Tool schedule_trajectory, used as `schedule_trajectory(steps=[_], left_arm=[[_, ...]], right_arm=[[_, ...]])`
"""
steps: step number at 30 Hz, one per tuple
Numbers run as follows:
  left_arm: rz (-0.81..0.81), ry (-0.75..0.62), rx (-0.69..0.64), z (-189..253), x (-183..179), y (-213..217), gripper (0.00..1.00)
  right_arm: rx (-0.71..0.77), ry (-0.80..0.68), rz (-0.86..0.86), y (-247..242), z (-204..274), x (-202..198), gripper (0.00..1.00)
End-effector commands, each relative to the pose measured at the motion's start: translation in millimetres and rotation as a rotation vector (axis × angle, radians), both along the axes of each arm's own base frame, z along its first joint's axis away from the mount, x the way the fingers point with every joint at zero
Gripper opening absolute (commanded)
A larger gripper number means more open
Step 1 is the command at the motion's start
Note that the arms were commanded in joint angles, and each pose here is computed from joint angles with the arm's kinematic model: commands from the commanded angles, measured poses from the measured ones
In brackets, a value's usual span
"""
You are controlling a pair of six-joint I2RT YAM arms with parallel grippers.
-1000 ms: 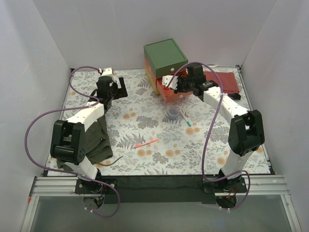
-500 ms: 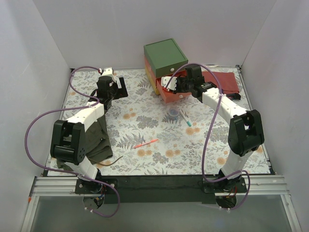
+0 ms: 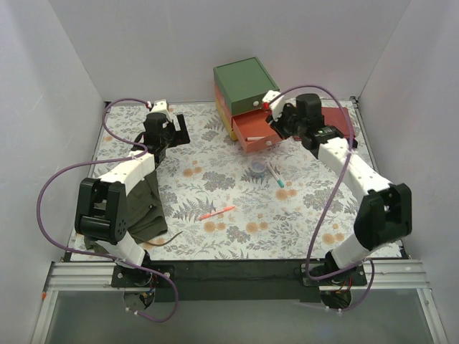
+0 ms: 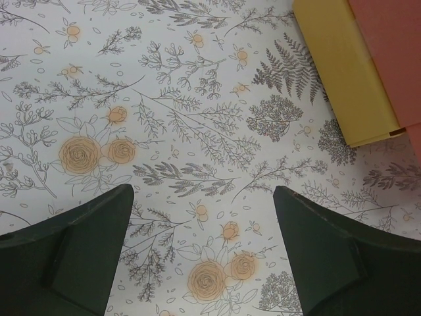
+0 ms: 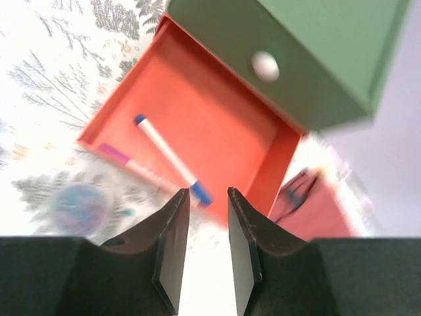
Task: Sort the stationery into containers
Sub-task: Pick up the pen from the center of the board.
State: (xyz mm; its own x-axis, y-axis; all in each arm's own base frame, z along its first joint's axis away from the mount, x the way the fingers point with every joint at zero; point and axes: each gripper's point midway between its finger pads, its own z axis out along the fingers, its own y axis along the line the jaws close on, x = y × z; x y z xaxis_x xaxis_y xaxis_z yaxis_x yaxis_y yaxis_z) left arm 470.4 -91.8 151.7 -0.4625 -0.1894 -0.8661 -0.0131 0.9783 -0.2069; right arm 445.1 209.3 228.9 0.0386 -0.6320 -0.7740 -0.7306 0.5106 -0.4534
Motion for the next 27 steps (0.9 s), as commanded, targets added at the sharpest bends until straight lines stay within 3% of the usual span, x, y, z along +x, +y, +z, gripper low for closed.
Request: schedule_trajectory(steps=[1,5,8,13,27], left_arm=[[0.023,-0.065,-0.003,24.7,0.0,6.5,0.89],[0.02,-0.055,-0.005,20.8,-2.3,6.0,0.89],[0.023,-0.054,0.0,19.8,-2.6,7.0,0.89],[0.014,-0.036,-0.008,12.9,-4.6,5.0,0.89],[0.024,-0.017,0.008,4.7,-11.5,9.1,0.89]], right_arm=[[0.337,0.361,-0.227,-19.3,-24.8,-65.1,0.36],[0.412,0.524,-0.245,-19.4,-55.5,-114.5,0.33],[0.392,0.549,-0.24,-21.6,-71.4,-126.7,0.33],[0.319,0.564,-0.303,-30.2,-98.8,-114.9,0.32],[0.282,0.625,-0.416,-36.1,-141.7,-98.8,0.32]])
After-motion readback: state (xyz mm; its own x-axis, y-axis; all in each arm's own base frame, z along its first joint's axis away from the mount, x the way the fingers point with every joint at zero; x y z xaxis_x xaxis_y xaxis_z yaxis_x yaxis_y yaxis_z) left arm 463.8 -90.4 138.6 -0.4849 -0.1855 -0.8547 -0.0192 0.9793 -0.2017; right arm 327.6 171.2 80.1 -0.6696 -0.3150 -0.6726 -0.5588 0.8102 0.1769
